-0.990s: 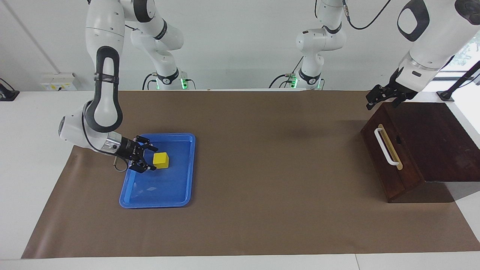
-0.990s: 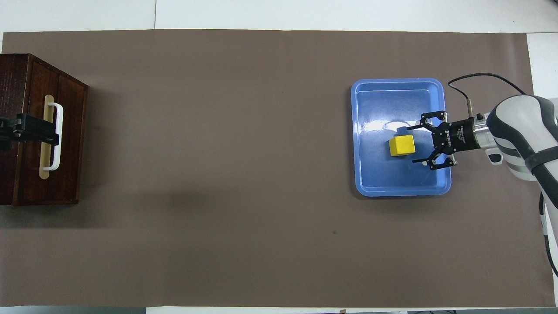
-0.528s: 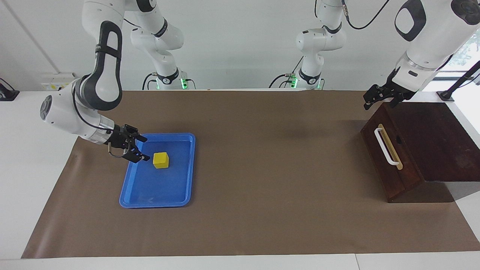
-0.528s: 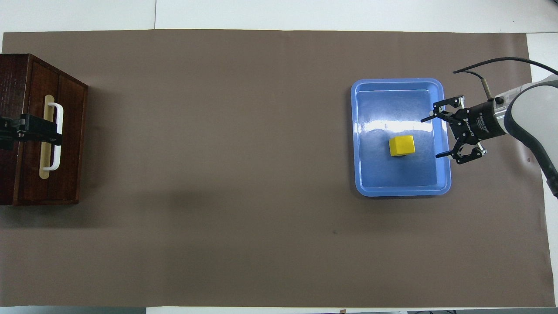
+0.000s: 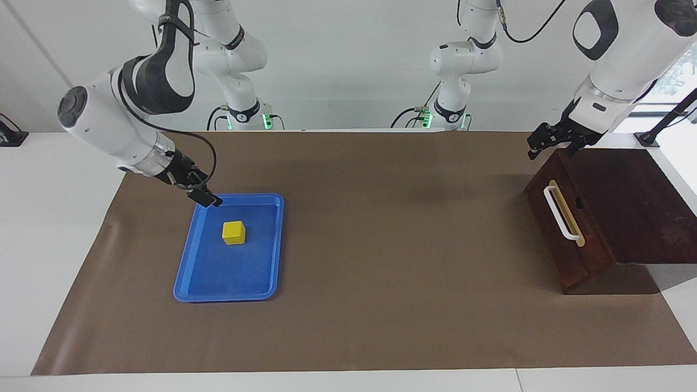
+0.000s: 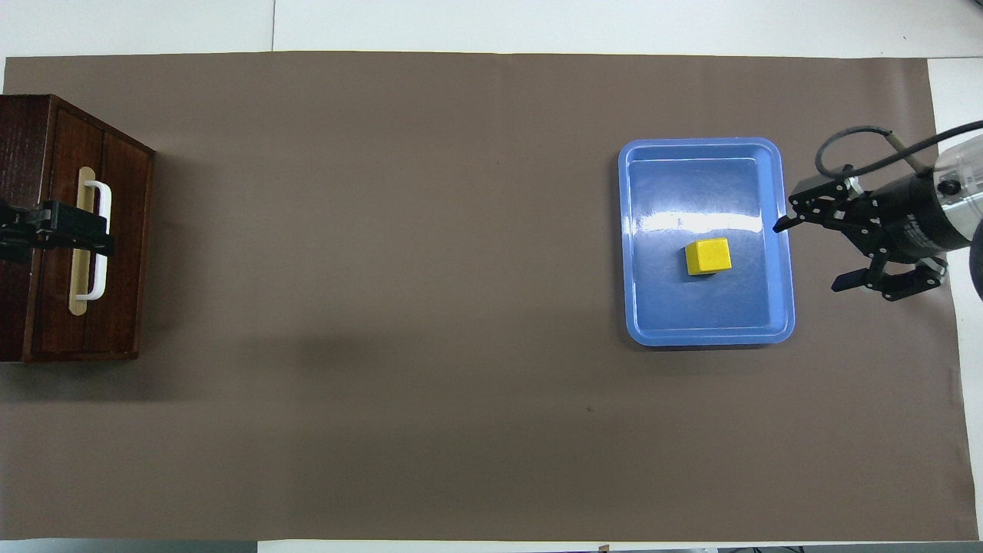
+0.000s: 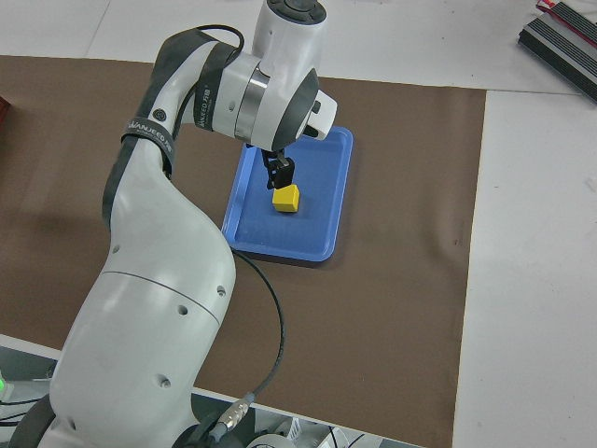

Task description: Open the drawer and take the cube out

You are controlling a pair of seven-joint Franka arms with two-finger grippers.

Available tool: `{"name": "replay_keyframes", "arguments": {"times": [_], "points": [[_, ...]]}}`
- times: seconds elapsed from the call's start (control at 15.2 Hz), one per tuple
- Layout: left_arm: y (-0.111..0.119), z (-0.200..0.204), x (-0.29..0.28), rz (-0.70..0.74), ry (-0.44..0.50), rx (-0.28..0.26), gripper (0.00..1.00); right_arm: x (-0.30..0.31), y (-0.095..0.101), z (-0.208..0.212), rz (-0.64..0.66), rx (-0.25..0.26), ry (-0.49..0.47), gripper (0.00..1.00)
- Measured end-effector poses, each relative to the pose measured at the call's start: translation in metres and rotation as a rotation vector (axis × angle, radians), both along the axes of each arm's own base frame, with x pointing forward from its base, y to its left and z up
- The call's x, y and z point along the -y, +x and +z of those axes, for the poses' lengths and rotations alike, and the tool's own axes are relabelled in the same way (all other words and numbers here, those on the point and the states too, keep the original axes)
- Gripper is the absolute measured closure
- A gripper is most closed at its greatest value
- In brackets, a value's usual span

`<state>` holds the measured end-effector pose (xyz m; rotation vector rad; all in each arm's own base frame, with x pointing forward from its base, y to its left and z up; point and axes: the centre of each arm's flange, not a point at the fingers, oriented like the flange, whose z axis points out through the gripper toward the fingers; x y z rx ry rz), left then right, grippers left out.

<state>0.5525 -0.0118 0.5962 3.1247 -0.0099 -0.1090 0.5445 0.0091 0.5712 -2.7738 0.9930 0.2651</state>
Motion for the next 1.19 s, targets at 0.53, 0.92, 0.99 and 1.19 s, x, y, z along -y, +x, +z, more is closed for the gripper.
{"name": "replay_keyframes", "arguments": {"times": [0.53,0.92,0.99,1.19], "points": [[0.001,0.001,0.01,-0.012,0.0,0.014,0.0,-0.005,-0.035,0.039,0.506,0.113,-0.128,0.0],[0.002,0.001,0.004,0.0,0.0,0.015,0.0,0.003,-0.019,0.028,0.696,0.128,-0.175,0.0],[0.002,0.001,0.002,0.004,0.0,0.015,0.0,0.0,-0.014,0.03,0.703,0.131,-0.178,0.0],[0.002,0.001,0.0,0.008,0.0,0.014,0.0,-0.002,-0.004,0.038,0.703,0.14,-0.188,0.0]]}}
